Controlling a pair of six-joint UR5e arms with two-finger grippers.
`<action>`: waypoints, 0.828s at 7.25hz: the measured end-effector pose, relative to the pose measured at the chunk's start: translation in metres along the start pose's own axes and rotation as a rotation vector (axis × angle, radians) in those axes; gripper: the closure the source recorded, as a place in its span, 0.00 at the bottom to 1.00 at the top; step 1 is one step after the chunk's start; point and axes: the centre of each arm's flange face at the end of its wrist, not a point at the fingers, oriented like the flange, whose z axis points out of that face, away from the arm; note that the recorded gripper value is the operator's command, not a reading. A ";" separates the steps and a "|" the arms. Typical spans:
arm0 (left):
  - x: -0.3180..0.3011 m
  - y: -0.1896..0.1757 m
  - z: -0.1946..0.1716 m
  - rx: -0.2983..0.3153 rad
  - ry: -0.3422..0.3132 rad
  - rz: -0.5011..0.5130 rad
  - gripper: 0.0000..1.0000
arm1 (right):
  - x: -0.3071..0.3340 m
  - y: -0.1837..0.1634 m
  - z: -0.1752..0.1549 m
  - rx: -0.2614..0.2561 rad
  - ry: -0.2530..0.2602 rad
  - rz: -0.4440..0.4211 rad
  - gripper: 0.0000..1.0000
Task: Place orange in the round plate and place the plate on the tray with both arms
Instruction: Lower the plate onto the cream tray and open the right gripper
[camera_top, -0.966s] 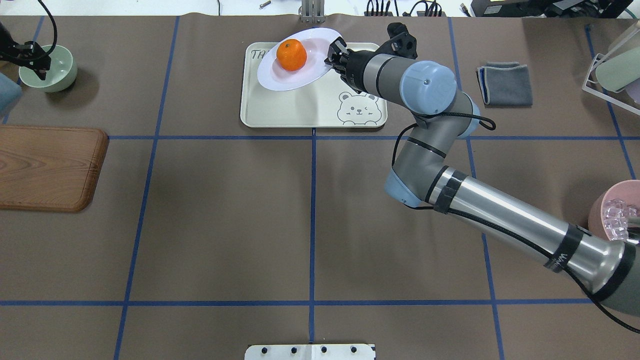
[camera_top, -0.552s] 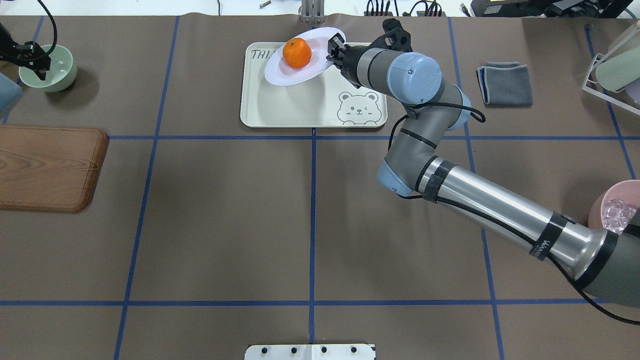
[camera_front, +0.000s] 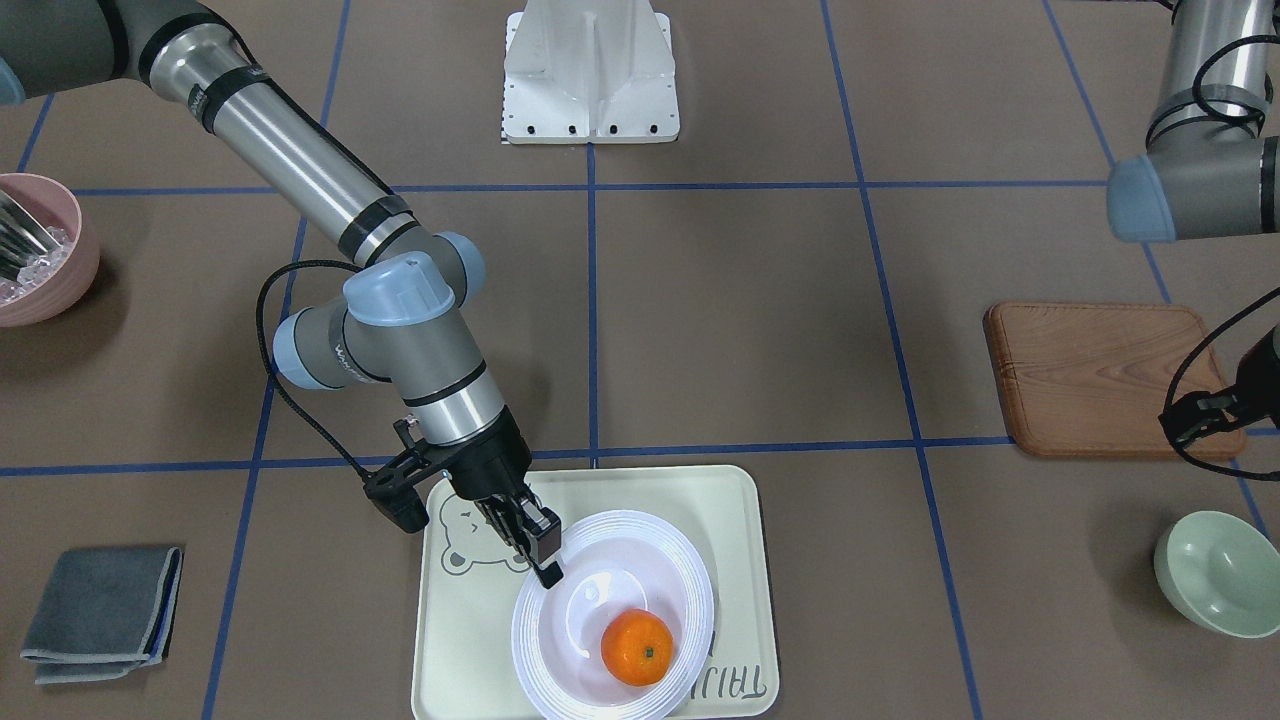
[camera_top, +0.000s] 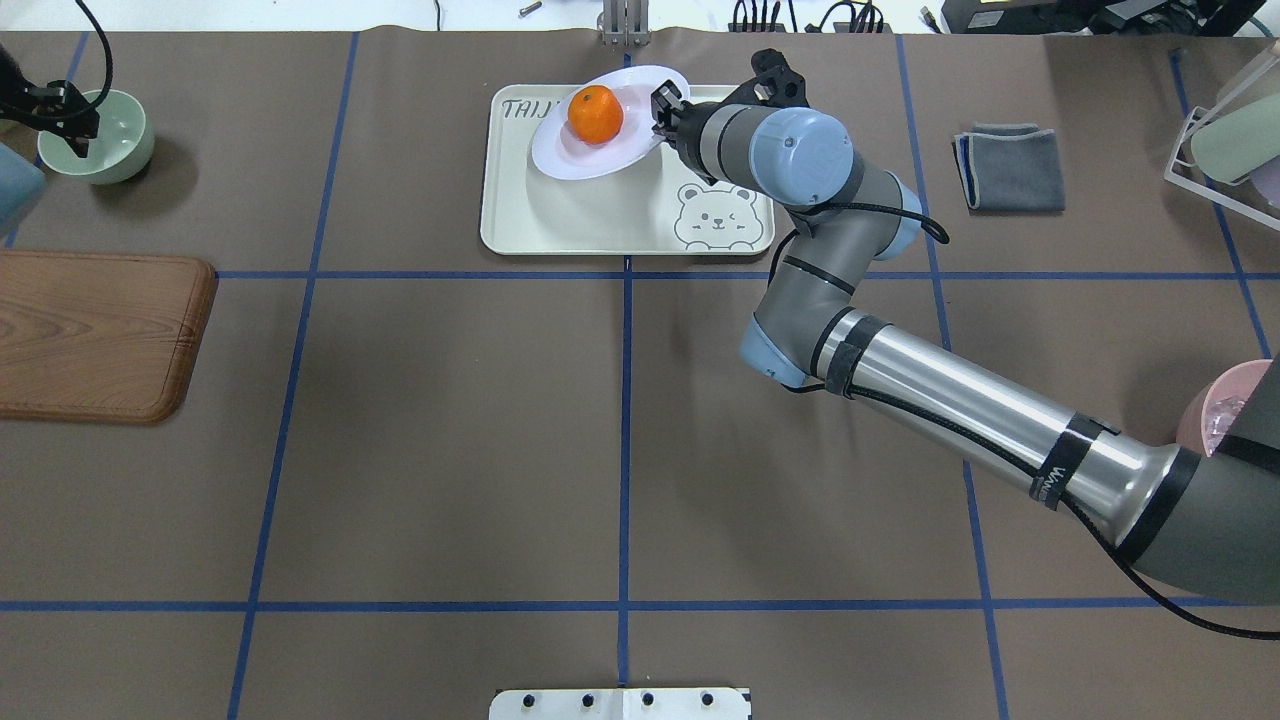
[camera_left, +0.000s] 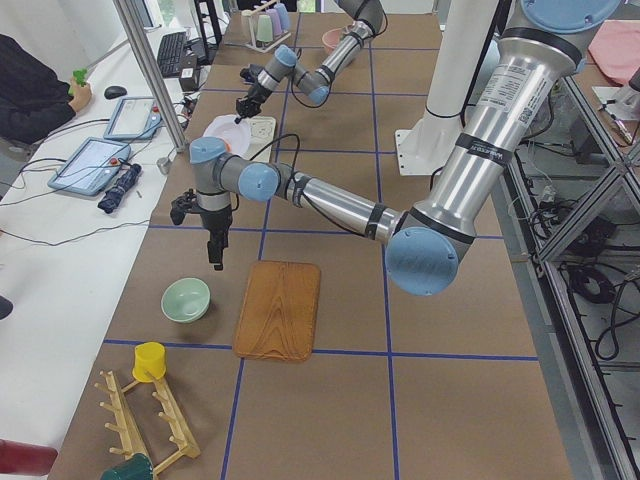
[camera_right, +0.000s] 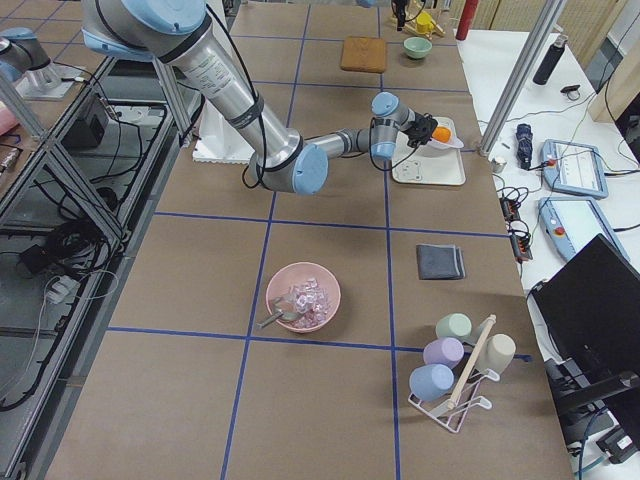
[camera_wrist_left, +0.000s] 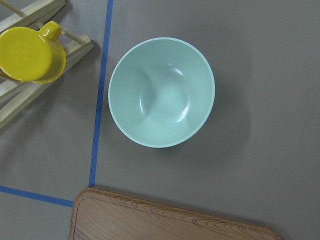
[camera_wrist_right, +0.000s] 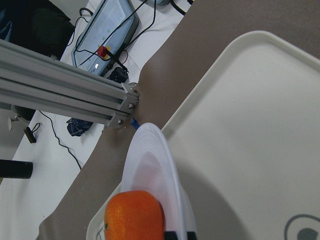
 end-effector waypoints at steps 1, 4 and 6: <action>0.000 0.000 0.000 0.001 0.000 0.000 0.02 | 0.009 -0.001 -0.002 -0.004 0.006 -0.013 0.00; 0.001 -0.001 -0.002 0.003 0.000 0.002 0.02 | 0.039 -0.010 -0.037 -0.070 0.006 -0.099 0.00; 0.000 -0.001 -0.002 0.006 -0.003 0.002 0.02 | 0.030 -0.018 -0.061 -0.121 0.075 -0.186 0.00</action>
